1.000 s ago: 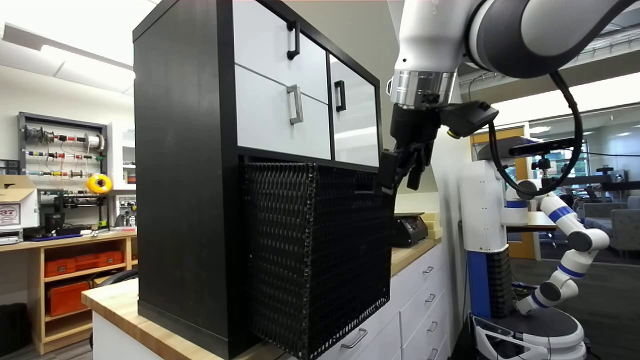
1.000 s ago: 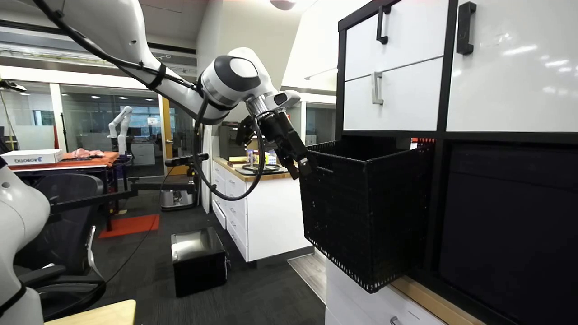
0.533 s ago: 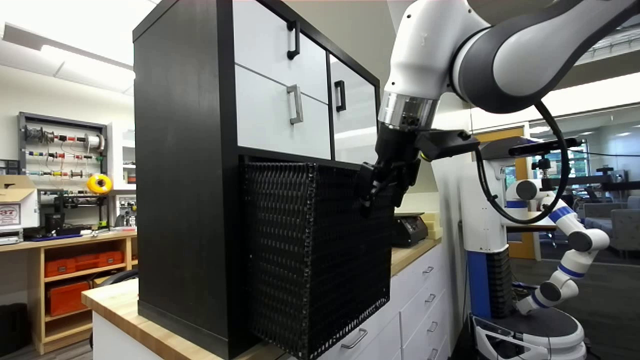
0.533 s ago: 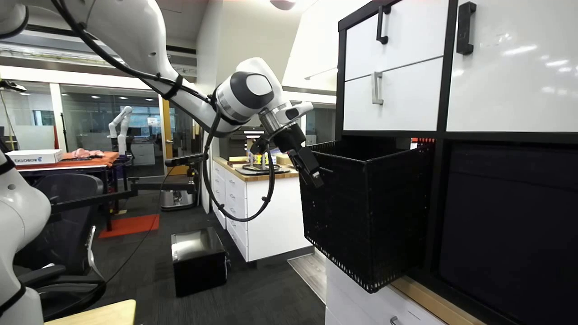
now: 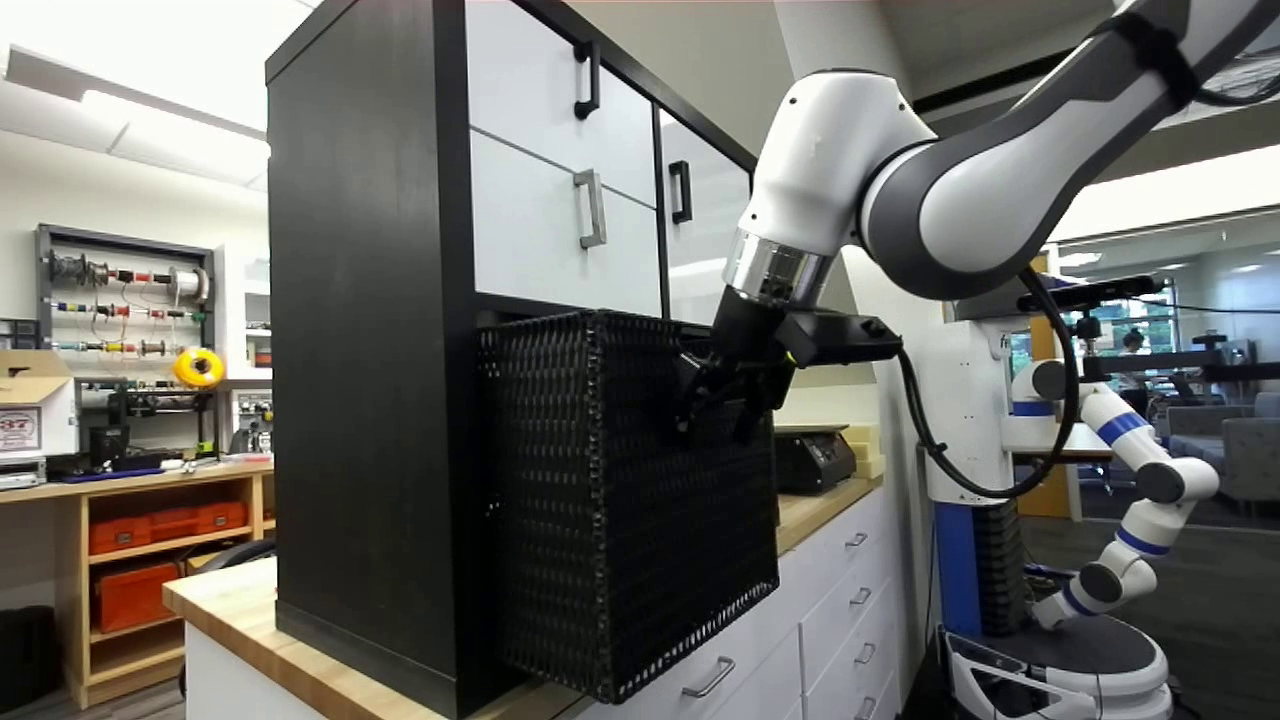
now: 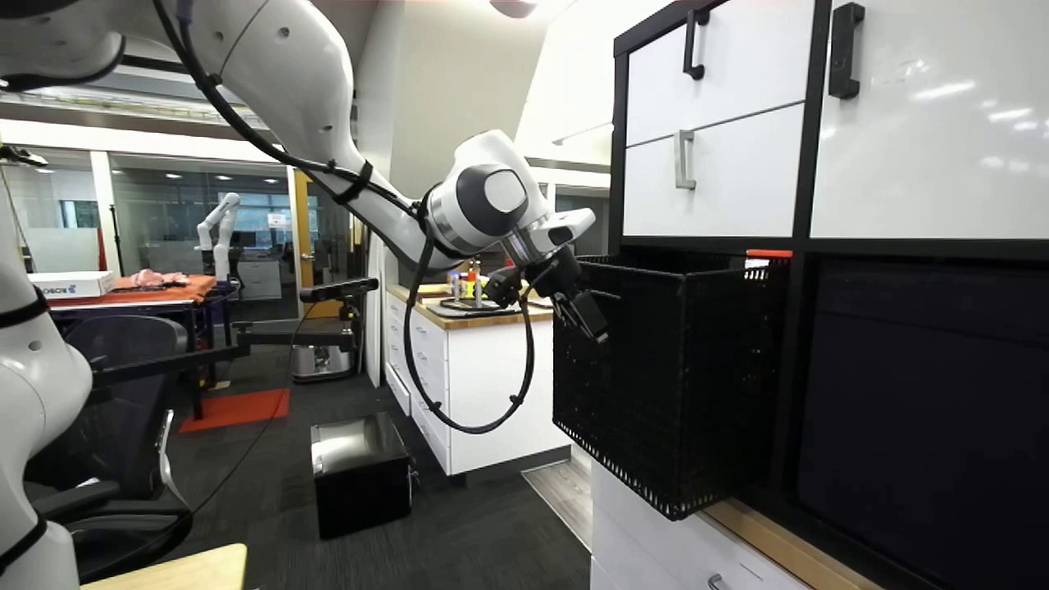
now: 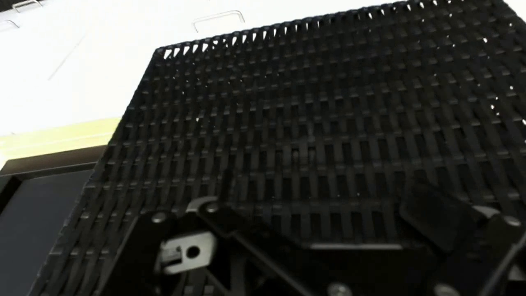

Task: Push the black bin backwards

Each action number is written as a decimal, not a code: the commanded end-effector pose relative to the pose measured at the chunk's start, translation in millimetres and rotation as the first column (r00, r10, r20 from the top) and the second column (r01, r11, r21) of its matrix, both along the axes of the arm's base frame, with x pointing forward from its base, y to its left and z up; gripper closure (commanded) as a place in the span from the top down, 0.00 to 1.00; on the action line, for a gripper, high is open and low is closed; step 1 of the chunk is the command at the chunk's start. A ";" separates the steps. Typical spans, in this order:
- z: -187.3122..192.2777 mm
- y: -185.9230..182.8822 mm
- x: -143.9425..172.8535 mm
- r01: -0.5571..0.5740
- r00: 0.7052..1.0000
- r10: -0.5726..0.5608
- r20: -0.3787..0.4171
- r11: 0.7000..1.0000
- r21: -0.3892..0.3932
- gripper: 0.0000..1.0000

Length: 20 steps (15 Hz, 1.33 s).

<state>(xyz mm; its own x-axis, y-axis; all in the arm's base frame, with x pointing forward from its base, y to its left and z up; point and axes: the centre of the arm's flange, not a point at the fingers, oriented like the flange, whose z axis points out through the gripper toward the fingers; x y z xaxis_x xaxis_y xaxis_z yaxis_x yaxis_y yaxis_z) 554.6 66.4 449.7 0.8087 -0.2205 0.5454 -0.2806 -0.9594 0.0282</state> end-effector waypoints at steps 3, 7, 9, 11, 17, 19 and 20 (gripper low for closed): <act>7.8 -3.9 58.4 -0.021 0.996 0.022 0.087 1.000 -0.009 1.00; 6.7 -4.9 87.2 -0.041 0.993 0.044 0.107 0.999 -0.027 1.00; 6.2 -6.5 100.1 -0.049 0.992 0.054 0.115 0.998 -0.039 1.00; 6.5 -8.3 111.9 -0.059 0.990 0.066 0.124 0.997 -0.057 1.00; 8.6 -8.7 126.3 -0.083 0.988 0.092 0.125 0.994 -0.076 1.00; 13.0 0.5 112.4 -0.092 0.994 0.093 0.050 0.995 -0.030 1.00; 14.7 7.1 103.5 -0.098 0.995 0.098 0.006 0.995 -0.007 1.00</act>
